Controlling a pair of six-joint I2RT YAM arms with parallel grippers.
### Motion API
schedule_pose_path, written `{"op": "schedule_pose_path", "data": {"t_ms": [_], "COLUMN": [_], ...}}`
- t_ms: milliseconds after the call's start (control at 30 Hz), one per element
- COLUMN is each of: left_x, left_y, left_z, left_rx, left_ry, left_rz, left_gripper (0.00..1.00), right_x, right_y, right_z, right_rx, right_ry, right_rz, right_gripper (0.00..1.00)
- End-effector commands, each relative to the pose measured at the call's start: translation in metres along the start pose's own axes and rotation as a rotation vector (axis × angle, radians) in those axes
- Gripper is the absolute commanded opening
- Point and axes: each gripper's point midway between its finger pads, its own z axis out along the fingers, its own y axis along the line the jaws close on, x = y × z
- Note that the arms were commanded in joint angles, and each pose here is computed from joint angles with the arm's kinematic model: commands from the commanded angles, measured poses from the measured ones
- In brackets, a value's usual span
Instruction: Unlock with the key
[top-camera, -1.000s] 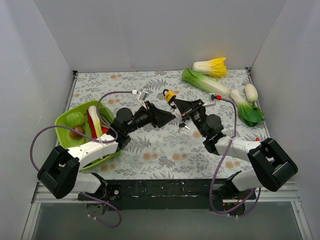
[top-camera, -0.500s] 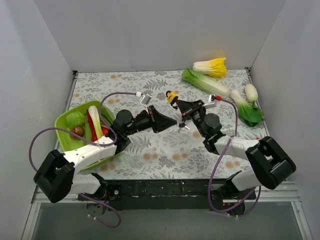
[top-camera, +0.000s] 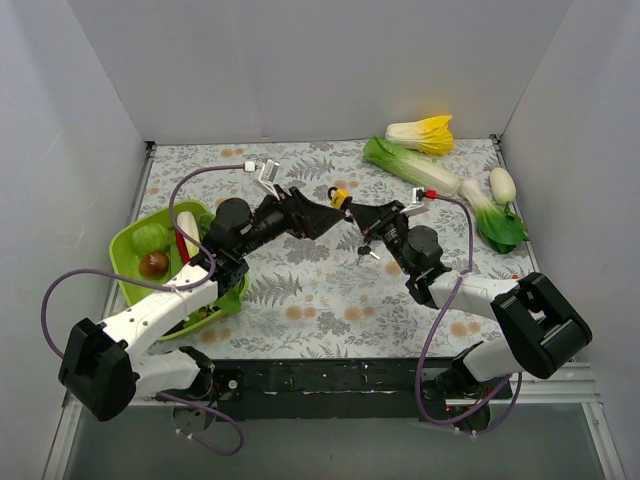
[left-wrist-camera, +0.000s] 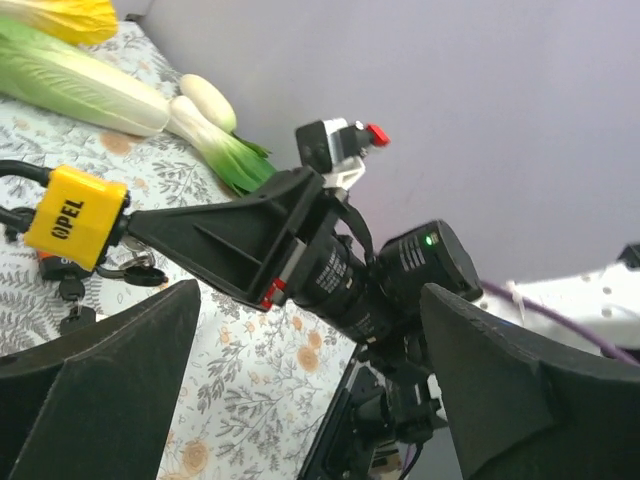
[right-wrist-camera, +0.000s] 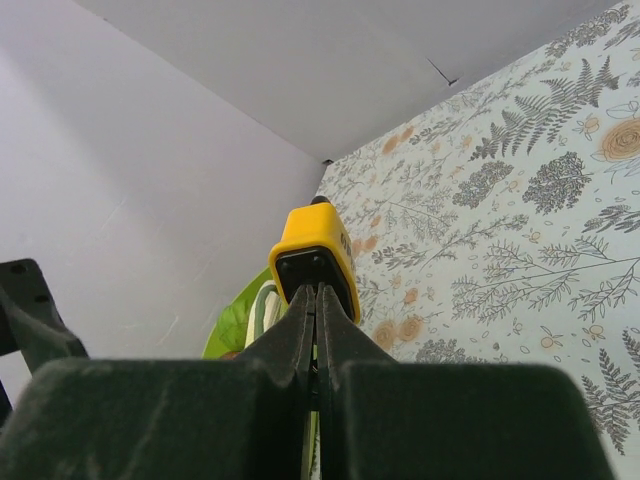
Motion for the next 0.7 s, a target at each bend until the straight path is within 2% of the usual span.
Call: {"op": "schedule_pose_path", "data": {"t_ms": [0,167,367,667], "left_x": [0.0,0.022,0.023,0.022], "left_y": [0.029,0.048,0.059,0.08], "left_z": [0.005,0.017,0.021,0.027], "left_rx": [-0.183,-0.246,-0.298,-0.361], "left_ry": [0.036,0.119,0.098,0.04], "left_rz": [-0.171,-0.313,-0.375,-0.414], "left_gripper": [0.92,0.93,0.98,0.98], "right_x": [-0.019,-0.015,-0.016,-0.016], "right_y": [0.046,0.05,0.05,0.055], "right_z": [0.01,0.007,-0.003,-0.01], "right_rx": [-0.158,-0.178,-0.181,-0.208], "right_ry": [-0.037,-0.017,-0.031,-0.037], "right_rz": [-0.087,-0.141,-0.152,-0.156], "right_gripper": [0.01,0.01,0.01,0.01]}}
